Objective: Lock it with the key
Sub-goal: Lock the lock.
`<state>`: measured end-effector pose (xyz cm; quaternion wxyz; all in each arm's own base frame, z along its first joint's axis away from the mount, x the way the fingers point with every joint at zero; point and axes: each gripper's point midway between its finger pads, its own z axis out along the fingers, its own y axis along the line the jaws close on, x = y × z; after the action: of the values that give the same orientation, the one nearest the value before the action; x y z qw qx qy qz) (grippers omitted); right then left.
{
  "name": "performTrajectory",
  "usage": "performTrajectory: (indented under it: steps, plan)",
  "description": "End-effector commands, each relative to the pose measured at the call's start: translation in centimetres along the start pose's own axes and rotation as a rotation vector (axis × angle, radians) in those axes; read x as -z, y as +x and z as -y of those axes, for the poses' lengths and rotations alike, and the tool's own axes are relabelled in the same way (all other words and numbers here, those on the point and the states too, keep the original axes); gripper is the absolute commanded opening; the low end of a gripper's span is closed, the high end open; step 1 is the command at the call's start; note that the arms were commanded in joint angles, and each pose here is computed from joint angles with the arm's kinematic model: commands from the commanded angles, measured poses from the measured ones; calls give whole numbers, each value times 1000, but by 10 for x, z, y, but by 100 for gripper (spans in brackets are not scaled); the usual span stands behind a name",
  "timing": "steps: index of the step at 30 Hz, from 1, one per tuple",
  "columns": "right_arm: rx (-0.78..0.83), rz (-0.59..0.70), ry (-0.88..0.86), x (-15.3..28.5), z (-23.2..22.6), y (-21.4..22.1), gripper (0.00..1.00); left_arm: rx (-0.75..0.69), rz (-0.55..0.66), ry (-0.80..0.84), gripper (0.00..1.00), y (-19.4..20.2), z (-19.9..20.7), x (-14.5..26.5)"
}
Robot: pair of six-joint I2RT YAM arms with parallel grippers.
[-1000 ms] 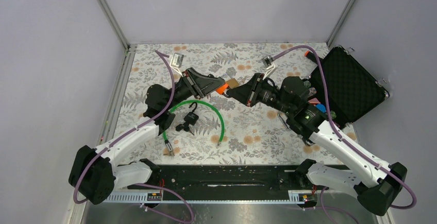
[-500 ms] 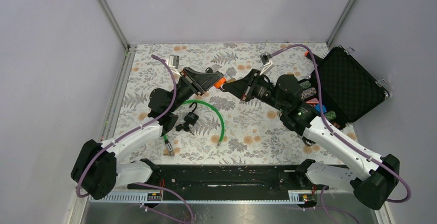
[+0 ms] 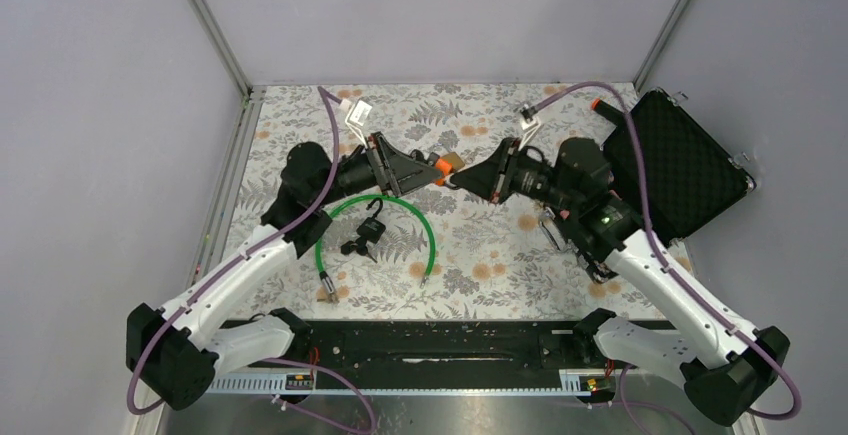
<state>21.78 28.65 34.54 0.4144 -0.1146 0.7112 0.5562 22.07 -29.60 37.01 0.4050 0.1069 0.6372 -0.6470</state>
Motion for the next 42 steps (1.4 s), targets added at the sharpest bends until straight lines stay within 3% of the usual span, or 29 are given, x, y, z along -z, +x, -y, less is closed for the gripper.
performTrajectory:
  steps: [1, 2, 4, 14, 19, 24, 30, 32, 35, 36, 40, 42]
  plan:
    - [241, -53, 116, 35, 11, -27, 0, -129, -220, 38, 75, 15, 13, 23]
    - [277, -114, 125, 40, 12, -20, 0, -147, -228, 35, 87, 11, 11, 25]
    - [324, -196, 129, 48, 13, -11, 0, -200, -237, 43, 98, 6, 11, 29]
    - [413, -454, -1, 57, 18, 32, 0, -343, -328, 55, 99, 23, -13, 30]
    - [392, -526, -81, 54, 18, 47, 0, -361, -434, 166, 97, 62, -11, 19]
    - [360, -560, -213, 53, 7, 61, 0, -290, -530, 240, 75, 90, -12, 9]
    - [346, -544, -234, 48, 6, 59, 0, -251, -581, 300, 57, 105, -6, 2]
    - [341, -537, -233, 47, 5, 58, 0, -241, -590, 303, 42, 107, -7, 2]
    - [333, -505, -215, 43, 4, 52, 0, -239, -580, 297, 9, 106, -6, 1]
    - [332, -488, -210, 42, 3, 50, 4, -237, -567, 297, 1, 103, -4, -1]
    - [311, -383, -174, 38, 0, 38, 45, -207, -432, 275, 0, 80, 7, -10]
    - [295, -319, -123, 37, 3, 31, 60, -183, -359, 258, 0, 64, 11, -16]
